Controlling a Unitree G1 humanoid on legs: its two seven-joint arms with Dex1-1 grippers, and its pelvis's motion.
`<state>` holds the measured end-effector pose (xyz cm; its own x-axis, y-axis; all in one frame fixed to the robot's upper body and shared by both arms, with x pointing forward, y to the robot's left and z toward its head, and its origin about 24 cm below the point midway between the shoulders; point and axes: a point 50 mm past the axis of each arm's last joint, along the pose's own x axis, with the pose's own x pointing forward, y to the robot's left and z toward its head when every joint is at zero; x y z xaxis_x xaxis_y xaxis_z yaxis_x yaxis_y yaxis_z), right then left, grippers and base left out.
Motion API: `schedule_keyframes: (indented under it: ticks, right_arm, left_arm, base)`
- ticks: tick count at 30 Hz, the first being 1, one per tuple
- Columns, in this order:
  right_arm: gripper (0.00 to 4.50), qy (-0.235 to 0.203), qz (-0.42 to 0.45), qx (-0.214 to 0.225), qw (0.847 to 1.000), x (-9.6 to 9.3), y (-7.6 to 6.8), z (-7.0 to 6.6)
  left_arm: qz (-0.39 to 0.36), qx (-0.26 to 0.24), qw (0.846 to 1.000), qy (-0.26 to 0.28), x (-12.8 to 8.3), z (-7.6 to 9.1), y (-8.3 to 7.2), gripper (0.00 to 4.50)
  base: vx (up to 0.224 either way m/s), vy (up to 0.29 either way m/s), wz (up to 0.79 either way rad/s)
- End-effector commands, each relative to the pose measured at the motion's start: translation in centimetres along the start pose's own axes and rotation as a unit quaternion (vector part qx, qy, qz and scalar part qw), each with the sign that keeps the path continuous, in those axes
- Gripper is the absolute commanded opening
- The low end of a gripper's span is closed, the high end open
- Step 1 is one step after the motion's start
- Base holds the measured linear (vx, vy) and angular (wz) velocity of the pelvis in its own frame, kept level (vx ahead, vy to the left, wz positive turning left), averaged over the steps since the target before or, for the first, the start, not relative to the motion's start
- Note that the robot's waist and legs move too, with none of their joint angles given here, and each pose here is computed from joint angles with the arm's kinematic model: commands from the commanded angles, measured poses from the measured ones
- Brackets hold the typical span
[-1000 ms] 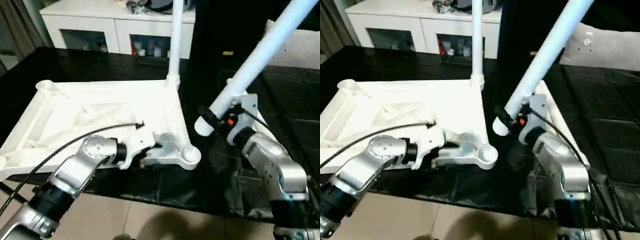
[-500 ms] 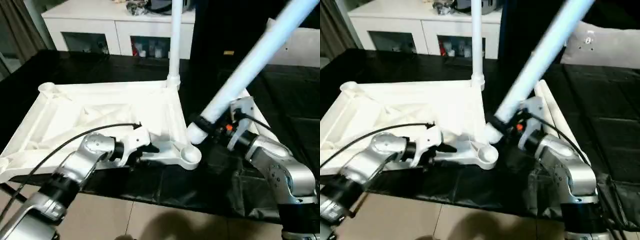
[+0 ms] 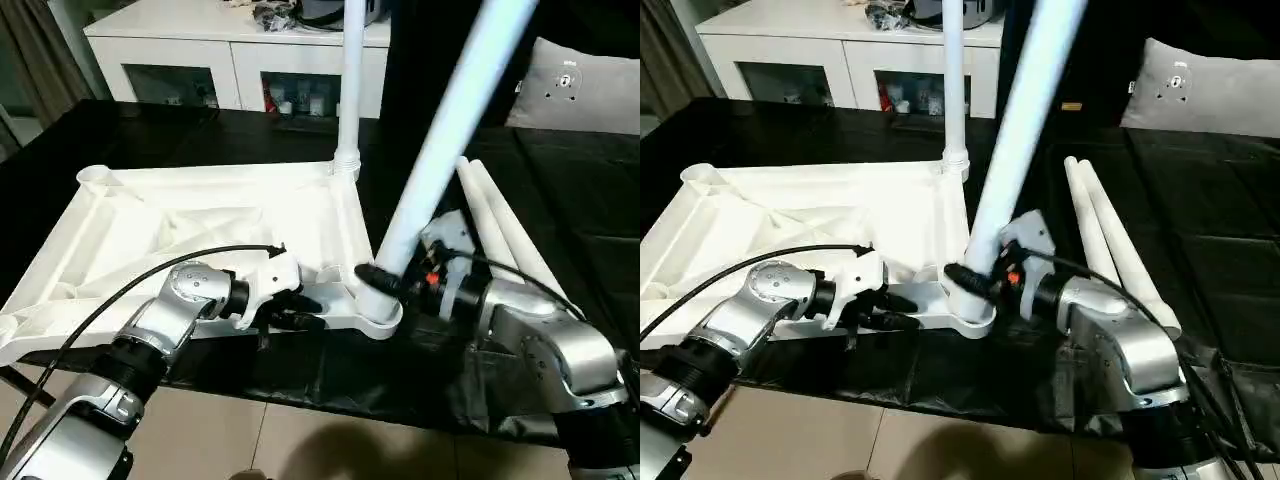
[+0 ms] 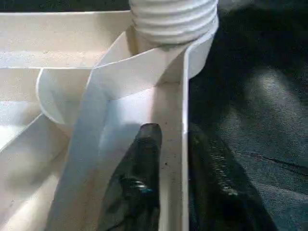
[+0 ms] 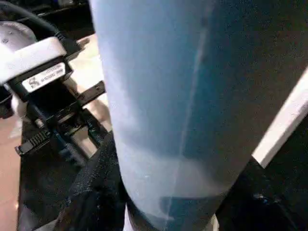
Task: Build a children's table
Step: Insert table leg to table base
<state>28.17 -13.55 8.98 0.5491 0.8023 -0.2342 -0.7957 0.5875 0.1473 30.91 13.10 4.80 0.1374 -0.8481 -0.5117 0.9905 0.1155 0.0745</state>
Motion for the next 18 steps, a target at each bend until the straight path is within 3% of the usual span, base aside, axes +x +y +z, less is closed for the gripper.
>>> schedule_keyframes:
  ticks: [1, 8, 18]
  right_arm:
    - [1.88, 0.007, -0.001, -0.006, 1.0, 0.1, -0.2, 0.2]
    - [1.88, 0.047, 0.003, -0.012, 0.999, 0.4, -0.4, -0.4]
    - [1.88, 0.1, 0.005, -0.019, 0.995, 0.2, -0.8, -1.2]
  left_arm:
    - [0.008, -0.008, 1.0, 0.019, -0.8, -0.7, 0.2, 0.65]
    - [-0.003, -0.002, 0.999, 0.035, -0.6, -1.2, -0.1, 0.03]
    - [0.0, -0.008, 1.0, 0.025, -0.3, -1.1, -0.1, 0.0]
  base:
    - [0.0, 0.0, 0.0]
    - [0.0, 0.0, 0.0]
    - [0.0, 0.0, 0.0]
